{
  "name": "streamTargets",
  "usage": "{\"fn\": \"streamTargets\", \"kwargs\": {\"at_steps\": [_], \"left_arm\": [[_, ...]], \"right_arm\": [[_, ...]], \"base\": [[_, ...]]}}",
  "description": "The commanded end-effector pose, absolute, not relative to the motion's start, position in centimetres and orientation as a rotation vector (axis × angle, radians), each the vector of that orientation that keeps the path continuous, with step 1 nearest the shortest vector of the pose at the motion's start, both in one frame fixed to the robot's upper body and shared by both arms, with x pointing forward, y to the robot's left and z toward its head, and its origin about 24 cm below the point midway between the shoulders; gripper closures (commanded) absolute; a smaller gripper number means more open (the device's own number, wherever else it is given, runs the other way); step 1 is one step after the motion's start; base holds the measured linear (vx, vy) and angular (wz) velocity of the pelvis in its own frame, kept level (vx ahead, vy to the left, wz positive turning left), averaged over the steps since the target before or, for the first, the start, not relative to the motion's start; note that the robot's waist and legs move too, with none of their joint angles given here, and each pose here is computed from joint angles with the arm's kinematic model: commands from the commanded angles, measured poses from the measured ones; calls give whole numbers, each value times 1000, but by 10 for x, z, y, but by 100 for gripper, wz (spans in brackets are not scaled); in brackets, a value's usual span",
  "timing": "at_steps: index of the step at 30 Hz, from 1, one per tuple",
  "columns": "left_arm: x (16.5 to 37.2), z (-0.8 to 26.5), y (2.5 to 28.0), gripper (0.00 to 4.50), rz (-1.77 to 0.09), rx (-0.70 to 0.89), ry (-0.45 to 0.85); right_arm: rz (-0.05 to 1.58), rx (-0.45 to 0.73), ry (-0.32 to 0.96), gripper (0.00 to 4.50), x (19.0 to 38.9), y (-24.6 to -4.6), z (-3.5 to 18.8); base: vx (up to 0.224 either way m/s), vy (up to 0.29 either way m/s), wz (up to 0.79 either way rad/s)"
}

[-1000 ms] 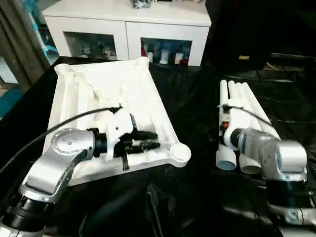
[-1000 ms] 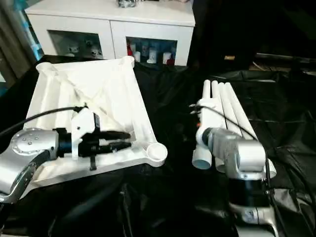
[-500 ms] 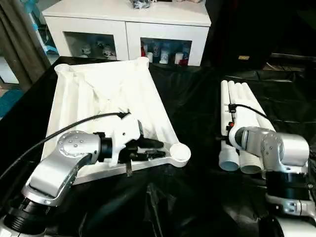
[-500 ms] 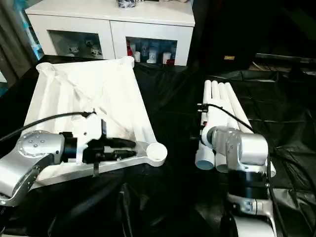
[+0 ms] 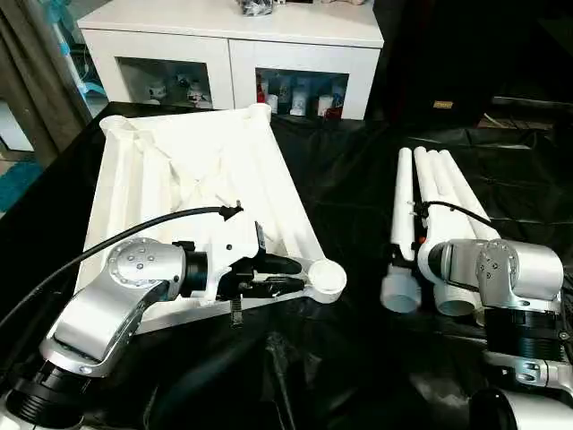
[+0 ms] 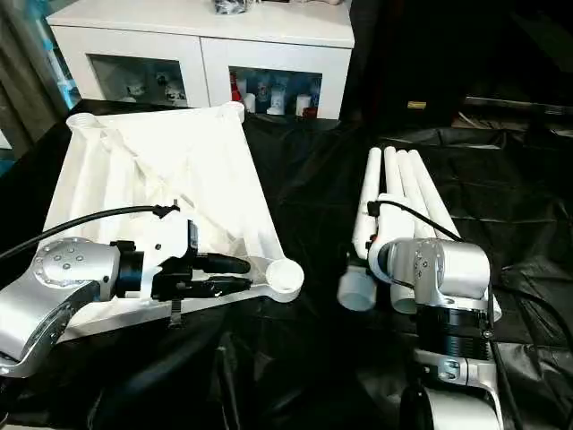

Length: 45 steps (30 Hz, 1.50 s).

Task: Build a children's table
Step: Pick table leg

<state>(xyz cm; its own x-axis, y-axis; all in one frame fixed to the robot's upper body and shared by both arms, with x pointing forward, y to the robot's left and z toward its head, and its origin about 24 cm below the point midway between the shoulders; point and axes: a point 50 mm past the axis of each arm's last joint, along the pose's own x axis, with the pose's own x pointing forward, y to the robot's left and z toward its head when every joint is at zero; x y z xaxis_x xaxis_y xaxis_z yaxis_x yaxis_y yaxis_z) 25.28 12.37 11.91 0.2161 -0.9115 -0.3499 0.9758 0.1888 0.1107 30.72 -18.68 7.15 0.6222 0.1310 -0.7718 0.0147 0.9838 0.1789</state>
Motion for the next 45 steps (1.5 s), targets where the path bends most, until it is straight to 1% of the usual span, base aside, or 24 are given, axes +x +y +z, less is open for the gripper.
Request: {"fn": "streamTargets", "kwargs": {"at_steps": [1,4,6,9,13,15,17,21,22,25,26,27,29,30,31,34,35,36,38,39,41,42,44,45], "left_arm": [[249,121,121,336,-1371,349,223],[247,119,121,336,-1399,360,259],[246,118,121,309,-1404,374,265],[246,118,121,298,-1398,402,264],[247,116,121,264,-1387,424,266],[248,115,121,244,-1374,434,270],[248,115,122,232,-1368,439,270],[251,115,122,200,-1343,448,271],[251,115,122,200,-1343,447,271],[255,116,122,170,-1314,439,241],[257,118,122,170,-1300,436,216],[257,118,122,144,-1300,436,216],[261,121,121,138,-1276,421,178],[263,122,120,138,-1259,391,173],[270,130,116,124,-1224,331,135],[281,134,113,99,-1159,277,119],[286,135,112,99,-1125,245,123],[293,136,112,80,-1080,201,134],[305,139,109,60,-1019,76,145],[312,142,104,56,-1009,-70,167],[317,145,100,29,-1013,-169,172],[320,152,93,19,-1040,-301,160],[324,164,80,13,-1094,-492,139],[325,165,79,7,-1096,-502,139]], "right_arm": [[70,175,916,45,307,-188,72],[78,176,933,70,305,-188,70],[79,177,937,88,305,-188,70],[77,180,939,115,305,-188,69],[68,180,941,146,305,-191,67],[58,186,941,176,305,-192,67],[55,187,942,182,305,-193,66],[42,191,954,224,305,-195,63],[39,193,955,224,305,-195,62],[31,200,952,251,306,-197,61],[29,206,947,251,306,-197,61],[29,206,947,256,306,-197,61],[25,221,932,257,308,-197,62],[26,227,918,257,309,-197,63],[46,244,850,259,313,-195,67],[99,291,725,259,319,-193,75],[141,308,634,259,322,-191,81],[197,321,521,259,325,-189,90],[295,351,447,259,323,-185,97],[406,437,404,259,319,-180,104],[499,504,368,261,316,-177,111],[612,545,310,261,310,-174,120],[778,582,220,261,299,-171,132],[788,582,212,261,298,-171,132]], "base": [[0,0,0],[0,0,0],[0,0,0],[0,0,0],[0,0,0],[0,0,0],[0,0,0],[0,0,0],[0,0,0],[0,0,0],[0,0,0],[0,0,0],[0,0,0],[0,0,0],[0,0,0],[0,0,0],[0,0,0],[0,0,0],[0,0,0],[0,0,0],[0,0,0],[0,0,0],[0,0,0],[0,0,0]]}}
